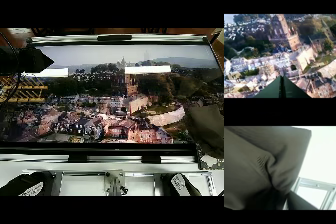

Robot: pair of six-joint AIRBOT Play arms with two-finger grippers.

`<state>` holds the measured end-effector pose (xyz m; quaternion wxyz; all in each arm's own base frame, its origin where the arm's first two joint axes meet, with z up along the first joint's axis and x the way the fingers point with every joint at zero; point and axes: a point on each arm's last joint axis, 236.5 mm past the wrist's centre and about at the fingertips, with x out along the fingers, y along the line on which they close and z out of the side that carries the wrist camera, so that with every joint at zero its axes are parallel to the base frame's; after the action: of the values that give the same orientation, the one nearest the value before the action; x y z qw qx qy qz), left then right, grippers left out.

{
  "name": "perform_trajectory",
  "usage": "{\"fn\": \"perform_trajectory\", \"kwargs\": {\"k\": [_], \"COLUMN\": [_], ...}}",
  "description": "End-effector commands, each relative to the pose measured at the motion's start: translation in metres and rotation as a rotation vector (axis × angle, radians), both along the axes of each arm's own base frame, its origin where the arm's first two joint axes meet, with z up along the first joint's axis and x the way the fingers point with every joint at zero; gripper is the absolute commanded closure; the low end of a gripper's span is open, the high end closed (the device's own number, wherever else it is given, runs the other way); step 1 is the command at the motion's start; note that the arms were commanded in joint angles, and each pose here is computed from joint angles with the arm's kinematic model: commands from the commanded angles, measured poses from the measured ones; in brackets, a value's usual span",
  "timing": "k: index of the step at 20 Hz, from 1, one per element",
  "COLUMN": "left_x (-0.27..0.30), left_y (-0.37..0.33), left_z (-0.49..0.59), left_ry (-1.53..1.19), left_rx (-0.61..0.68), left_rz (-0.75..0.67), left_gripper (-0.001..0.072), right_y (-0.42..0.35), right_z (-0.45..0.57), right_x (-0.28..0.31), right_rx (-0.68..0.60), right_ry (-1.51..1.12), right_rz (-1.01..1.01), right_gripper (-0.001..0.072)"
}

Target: Fold the shirts.

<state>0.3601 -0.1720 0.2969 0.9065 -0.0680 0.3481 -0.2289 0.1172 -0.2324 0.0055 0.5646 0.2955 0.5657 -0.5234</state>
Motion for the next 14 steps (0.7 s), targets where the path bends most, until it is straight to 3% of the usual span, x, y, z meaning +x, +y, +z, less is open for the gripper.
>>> {"fn": "perform_trajectory", "kwargs": {"k": [1, 4, 6, 9, 12, 13, 14], "left_x": [0.0, 0.002, 0.008, 0.024, 0.025, 0.022, 0.02], "left_y": [0.0, -0.001, -0.002, 0.006, 0.066, 0.083, 0.087], "left_z": [0.0, -0.004, -0.011, -0.048, -0.122, -0.137, -0.147], "left_ry": [0.001, 0.009, 0.01, 0.054, 0.284, 0.354, 0.407], "left_rx": [0.002, 0.005, 0.036, 0.181, 0.548, 0.628, 0.639], "left_rz": [-0.001, -0.001, -0.022, -0.058, 0.028, 0.063, 0.092], "left_gripper": [0.0672, 0.0672, 0.0673, 0.0676, 0.0674, 0.0641, 0.0309], "right_y": [0.002, -0.023, -0.054, -0.069, 0.034, 0.08, 0.133], "right_z": [-0.007, 0.033, 0.081, 0.174, 0.228, 0.225, 0.212], "right_x": [-0.014, -0.04, -0.023, 0.092, 0.225, 0.249, 0.264], "right_rx": [-0.011, -0.115, -0.246, -0.464, -0.465, -0.406, -0.293], "right_ry": [0.042, 0.181, 0.128, -0.236, -0.595, -0.646, -0.673], "right_rz": [-0.031, -0.006, 0.052, 0.338, 0.755, 0.858, 0.945], "right_gripper": [0.0168, 0.0168, 0.0168, 0.0168, 0.0168, 0.0168, 0.0167]}}
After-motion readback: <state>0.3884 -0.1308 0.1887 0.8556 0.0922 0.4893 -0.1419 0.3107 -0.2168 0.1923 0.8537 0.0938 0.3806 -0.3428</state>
